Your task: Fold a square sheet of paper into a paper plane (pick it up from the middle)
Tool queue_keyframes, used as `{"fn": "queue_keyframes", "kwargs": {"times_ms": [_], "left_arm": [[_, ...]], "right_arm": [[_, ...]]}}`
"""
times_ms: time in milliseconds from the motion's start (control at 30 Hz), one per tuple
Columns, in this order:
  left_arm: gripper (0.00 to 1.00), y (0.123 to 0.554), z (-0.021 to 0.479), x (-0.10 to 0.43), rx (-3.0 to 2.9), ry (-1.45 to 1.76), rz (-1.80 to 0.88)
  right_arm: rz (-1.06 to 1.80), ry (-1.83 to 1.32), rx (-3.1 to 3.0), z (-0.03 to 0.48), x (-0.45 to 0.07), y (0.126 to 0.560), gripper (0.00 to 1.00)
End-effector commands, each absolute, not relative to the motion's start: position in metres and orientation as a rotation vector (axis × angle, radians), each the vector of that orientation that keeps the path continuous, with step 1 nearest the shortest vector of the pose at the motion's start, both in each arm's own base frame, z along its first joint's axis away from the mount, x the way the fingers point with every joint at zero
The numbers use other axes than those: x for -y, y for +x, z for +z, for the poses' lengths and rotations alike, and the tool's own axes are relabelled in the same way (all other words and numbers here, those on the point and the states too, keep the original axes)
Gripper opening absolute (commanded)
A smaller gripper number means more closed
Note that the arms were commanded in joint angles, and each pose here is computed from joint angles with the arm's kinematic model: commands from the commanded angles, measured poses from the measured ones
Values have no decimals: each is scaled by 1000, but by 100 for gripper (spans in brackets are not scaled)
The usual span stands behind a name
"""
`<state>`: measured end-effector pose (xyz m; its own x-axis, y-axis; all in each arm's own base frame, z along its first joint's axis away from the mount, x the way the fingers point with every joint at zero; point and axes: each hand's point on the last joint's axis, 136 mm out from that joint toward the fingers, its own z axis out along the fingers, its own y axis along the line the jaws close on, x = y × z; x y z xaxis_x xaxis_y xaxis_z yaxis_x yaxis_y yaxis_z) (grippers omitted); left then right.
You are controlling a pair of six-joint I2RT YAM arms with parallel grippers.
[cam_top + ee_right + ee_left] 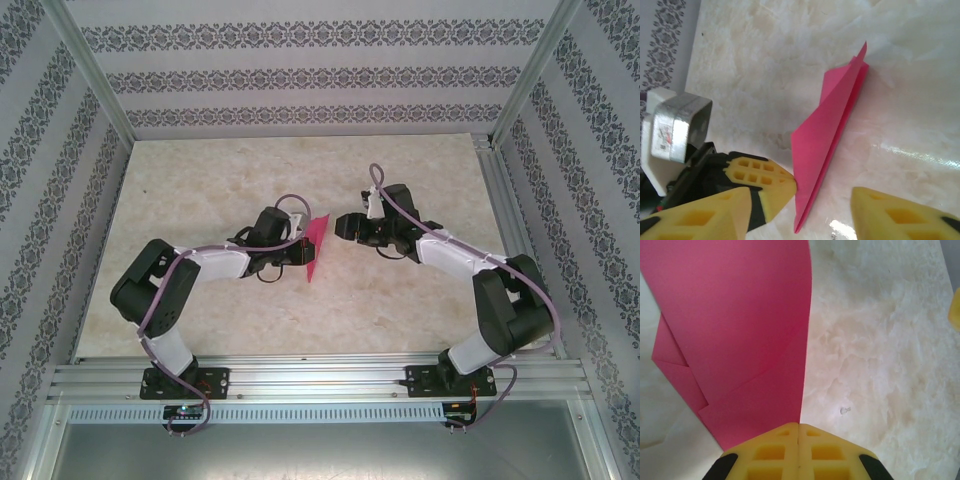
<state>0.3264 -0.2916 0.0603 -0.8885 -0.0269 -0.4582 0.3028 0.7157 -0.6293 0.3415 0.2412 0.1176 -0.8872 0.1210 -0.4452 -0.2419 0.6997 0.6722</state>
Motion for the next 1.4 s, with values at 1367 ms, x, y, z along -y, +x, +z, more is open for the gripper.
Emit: {"fn": "queue_keyframes", "kwargs": {"times_ms": [1367], "left_arm": [[0, 346, 48, 277, -2403, 6, -1215]], "right_arm": [[1209, -58, -2646, 51, -314, 314, 15]]}}
